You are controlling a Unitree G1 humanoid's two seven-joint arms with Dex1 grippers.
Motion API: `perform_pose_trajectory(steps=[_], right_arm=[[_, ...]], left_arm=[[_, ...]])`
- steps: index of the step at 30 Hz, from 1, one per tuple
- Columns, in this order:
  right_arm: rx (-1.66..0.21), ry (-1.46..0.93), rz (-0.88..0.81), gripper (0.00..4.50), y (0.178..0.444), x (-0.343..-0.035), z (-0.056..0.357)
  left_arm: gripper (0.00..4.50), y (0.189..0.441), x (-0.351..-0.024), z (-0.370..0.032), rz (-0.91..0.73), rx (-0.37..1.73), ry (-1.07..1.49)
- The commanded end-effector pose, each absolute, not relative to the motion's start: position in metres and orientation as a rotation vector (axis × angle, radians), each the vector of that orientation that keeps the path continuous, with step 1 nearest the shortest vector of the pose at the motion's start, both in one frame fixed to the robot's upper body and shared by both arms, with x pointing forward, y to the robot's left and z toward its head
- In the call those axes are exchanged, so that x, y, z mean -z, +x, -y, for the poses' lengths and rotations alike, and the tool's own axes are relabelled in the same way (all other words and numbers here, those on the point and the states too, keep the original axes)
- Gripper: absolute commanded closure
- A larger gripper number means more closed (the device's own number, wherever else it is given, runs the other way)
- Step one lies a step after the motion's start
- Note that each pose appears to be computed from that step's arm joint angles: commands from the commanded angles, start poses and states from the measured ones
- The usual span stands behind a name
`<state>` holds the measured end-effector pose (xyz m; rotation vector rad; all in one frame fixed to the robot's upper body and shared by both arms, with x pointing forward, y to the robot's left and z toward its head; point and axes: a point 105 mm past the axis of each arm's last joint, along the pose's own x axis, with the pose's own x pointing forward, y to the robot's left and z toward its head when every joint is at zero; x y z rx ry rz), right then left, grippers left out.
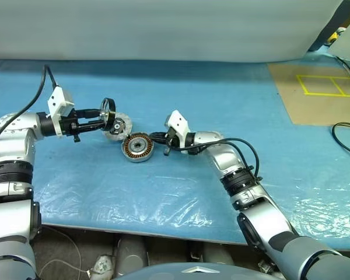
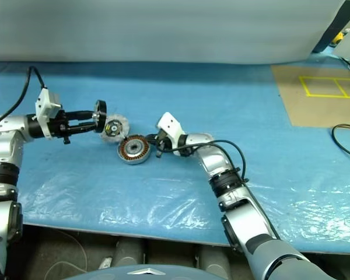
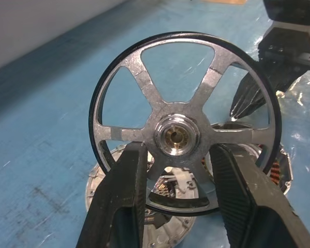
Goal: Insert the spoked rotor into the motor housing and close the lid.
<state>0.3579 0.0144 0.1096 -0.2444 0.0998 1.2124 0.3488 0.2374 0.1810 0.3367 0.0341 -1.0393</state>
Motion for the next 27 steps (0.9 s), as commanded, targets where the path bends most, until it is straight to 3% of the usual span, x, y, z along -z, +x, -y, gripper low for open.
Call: perform_pose_trajectory(steps=[1,27], right_arm=[[-1.221,-0.249,-0.044,4.50,0.356,-0.123,-0.017],[-1.188,-0.270,-0.043,4.50,0.361,-0.123,-0.013]], left_arm=[[3.02,0.345,-0.192,-0.226,0.041,1.044,0.327],[3.02,0.331,-0.141,-0.199,-0.066,1.066,0.343]])
